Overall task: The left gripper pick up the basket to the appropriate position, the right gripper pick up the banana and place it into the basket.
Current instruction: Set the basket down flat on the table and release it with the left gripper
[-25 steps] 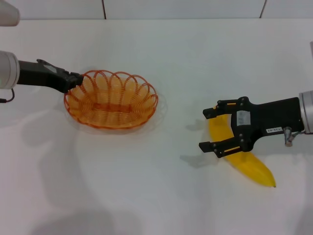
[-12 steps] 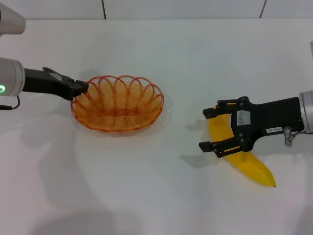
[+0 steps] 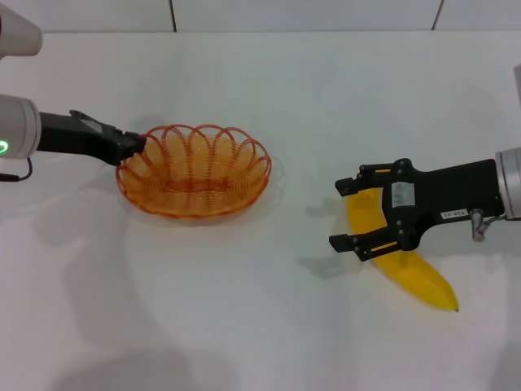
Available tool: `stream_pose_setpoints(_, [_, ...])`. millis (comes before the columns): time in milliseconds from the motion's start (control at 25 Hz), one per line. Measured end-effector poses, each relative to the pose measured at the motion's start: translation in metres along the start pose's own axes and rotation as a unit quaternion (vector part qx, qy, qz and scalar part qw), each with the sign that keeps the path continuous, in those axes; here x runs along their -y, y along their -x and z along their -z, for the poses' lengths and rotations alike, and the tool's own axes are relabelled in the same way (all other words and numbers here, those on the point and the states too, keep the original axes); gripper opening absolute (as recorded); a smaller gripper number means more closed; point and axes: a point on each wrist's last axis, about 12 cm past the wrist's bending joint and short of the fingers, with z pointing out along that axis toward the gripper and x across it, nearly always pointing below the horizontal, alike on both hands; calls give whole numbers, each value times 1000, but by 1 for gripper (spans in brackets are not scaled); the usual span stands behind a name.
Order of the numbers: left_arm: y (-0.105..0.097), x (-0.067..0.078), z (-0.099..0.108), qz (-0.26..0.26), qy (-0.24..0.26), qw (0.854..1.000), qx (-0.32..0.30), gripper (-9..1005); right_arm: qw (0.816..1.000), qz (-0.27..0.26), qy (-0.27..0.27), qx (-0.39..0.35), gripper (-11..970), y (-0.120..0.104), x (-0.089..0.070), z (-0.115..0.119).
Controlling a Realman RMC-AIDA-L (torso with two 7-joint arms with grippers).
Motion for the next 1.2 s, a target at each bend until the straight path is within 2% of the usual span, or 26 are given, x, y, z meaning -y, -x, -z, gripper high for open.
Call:
stream_pose_setpoints(560, [-4,0,-1,-7,-3,1000,-7,95,1000,0,0,0,893,0,0,0])
stream_pose_setpoints(960, [-3,0,-1,-21,-2,1000,-3,323,1000,0,0,-2,893,-1,0,0])
stream_pose_setpoints(1200, [1,-1,6,-43,5,999,28,564,1000,-4,-4,1,894,-3,0,2])
